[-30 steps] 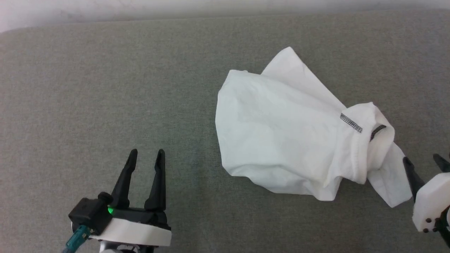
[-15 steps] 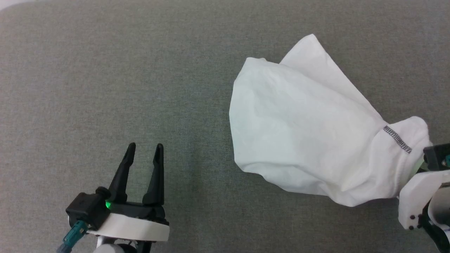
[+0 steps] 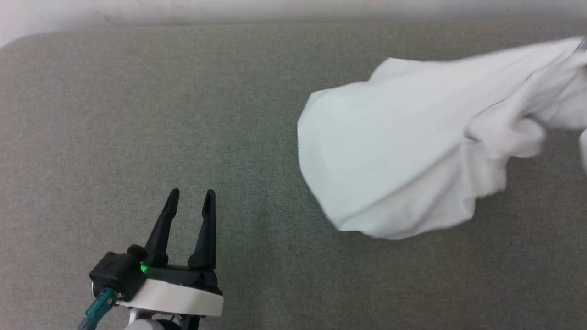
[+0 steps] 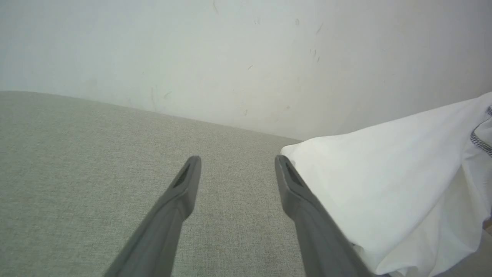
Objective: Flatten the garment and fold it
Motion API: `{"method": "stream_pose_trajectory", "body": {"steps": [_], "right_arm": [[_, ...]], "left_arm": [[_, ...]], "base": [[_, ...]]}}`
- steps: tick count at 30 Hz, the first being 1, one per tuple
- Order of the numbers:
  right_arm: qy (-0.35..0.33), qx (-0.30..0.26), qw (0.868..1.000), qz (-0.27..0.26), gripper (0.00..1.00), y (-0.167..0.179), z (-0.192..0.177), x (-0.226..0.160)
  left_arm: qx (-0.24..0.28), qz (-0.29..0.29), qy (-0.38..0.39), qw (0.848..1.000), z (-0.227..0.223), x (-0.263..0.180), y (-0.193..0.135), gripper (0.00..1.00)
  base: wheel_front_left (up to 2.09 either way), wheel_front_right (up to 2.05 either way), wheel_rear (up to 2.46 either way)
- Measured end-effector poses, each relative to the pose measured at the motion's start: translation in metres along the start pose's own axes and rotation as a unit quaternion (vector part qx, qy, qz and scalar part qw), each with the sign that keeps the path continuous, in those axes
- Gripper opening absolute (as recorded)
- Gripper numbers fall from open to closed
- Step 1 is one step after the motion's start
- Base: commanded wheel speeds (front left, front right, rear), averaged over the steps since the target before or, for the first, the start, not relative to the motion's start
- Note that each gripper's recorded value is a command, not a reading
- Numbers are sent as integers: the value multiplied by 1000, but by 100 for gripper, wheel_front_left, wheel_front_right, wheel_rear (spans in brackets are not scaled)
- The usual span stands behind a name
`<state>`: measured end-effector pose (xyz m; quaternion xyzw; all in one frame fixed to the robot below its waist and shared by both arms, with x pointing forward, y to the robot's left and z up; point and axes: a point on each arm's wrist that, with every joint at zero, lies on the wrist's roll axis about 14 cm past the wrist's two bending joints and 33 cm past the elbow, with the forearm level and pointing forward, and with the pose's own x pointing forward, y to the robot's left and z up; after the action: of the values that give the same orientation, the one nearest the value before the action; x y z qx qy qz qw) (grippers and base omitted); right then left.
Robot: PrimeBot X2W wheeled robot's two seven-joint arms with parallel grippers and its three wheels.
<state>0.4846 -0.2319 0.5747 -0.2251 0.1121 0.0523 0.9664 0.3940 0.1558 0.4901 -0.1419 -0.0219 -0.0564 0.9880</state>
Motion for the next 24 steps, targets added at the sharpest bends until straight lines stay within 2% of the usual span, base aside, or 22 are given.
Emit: {"method": "stream_pose_trajectory", "body": {"steps": [3,6,8,10,13,16,17,18,19,20,24], "right_arm": [[-33,-48,998,-35,0,-33,34,1],[-17,-82,994,-74,0,-65,33,6],[19,-84,993,-87,0,-76,12,13],[65,-70,992,-80,0,-73,-20,20],[148,-38,987,-43,0,-43,-81,22],[212,-8,977,-18,0,-20,-129,14],[229,1,973,-15,11,-17,-141,11],[238,7,971,-12,32,-14,-148,7],[245,12,969,-12,58,-12,-153,4],[249,18,968,-13,100,-12,-156,1],[236,55,970,-25,100,-16,-148,-8]], "left_arm": [[-1,-6,-7,1000,4,-1,-4,100],[-1,-6,-6,1000,5,-2,-5,100],[0,-2,-4,1000,4,-4,-2,100],[1,5,-1,1000,2,-6,2,100],[3,12,7,1000,-2,-7,7,100],[3,14,14,1000,-7,-7,9,100],[3,14,16,1000,-9,-7,9,100],[3,14,17,1000,-9,-7,9,100],[3,13,17,1000,-9,-6,8,100],[3,11,17,1000,-9,-6,7,100],[3,0,12,1000,-6,-4,1,100]], "base": [[0,0,0],[0,0,0],[0,0,0],[0,0,0],[0,0,0],[0,0,0],[0,0,0],[0,0,0],[0,0,0],[0,0,0],[0,0,0]]}}
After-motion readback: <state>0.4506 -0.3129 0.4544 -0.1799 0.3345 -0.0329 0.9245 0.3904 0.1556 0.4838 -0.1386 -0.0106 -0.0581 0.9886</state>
